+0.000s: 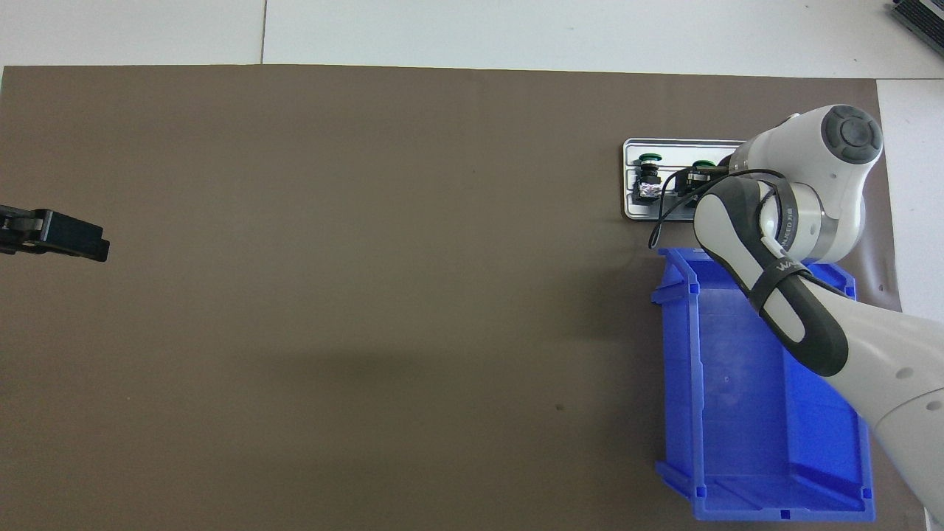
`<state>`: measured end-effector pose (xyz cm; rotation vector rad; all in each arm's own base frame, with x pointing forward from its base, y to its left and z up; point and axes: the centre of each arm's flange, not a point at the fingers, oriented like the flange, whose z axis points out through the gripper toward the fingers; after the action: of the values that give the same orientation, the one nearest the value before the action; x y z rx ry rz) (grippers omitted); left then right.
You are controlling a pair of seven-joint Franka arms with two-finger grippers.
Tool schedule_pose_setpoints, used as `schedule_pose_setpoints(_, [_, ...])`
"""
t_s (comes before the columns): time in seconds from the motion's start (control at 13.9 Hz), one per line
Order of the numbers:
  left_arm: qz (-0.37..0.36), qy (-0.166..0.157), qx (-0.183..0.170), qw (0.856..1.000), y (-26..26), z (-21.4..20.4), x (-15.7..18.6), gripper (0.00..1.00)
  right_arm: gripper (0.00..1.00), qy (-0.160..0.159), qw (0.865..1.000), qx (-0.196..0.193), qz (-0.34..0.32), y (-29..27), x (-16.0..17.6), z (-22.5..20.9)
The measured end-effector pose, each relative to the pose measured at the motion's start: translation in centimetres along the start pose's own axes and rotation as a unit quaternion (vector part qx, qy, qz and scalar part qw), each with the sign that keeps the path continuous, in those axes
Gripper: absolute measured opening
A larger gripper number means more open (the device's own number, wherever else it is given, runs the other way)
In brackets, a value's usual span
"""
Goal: Place and press button with both arms
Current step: 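Grasp the black-green button module with the right gripper and pull it free, then carry the button module with the right gripper to the table center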
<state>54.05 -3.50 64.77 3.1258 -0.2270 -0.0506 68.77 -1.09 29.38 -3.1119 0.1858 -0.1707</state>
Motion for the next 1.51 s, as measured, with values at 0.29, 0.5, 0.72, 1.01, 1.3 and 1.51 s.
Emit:
schedule_pose_setpoints(0.29, [0.0,0.0,0.0,1.0,0.0,0.0,0.0,1.0,0.59,0.001,1.0,0.0,0.004,0.1,0.0,0.0])
schedule_pose_setpoints(0.5, [0.0,0.0,0.0,1.0,0.0,0.0,0.0,1.0,0.33,0.001,1.0,0.001,0.02,0.0,0.0,-0.1])
schedule_pose_setpoints(0.72, [0.0,0.0,0.0,1.0,0.0,0.0,0.0,1.0,0.33,-0.019,1.0,-0.001,0.024,-0.2,0.7,-1.8])
schedule_pose_setpoints(1.01, [0.0,0.0,0.0,1.0,0.0,0.0,0.0,1.0,0.33,-0.043,0.997,-0.017,0.065,-0.6,2.4,-8.4])
schedule_pose_setpoints(1.3, [0.0,0.0,0.0,1.0,0.0,0.0,0.0,1.0,0.33,-0.059,0.984,-0.034,0.167,-3.3,2.5,-15.6])
schedule_pose_setpoints(1.51, [0.0,0.0,0.0,1.0,0.0,0.0,0.0,1.0,0.33,-0.051,0.966,-0.057,0.247,-9.2,1.2,-18.2])
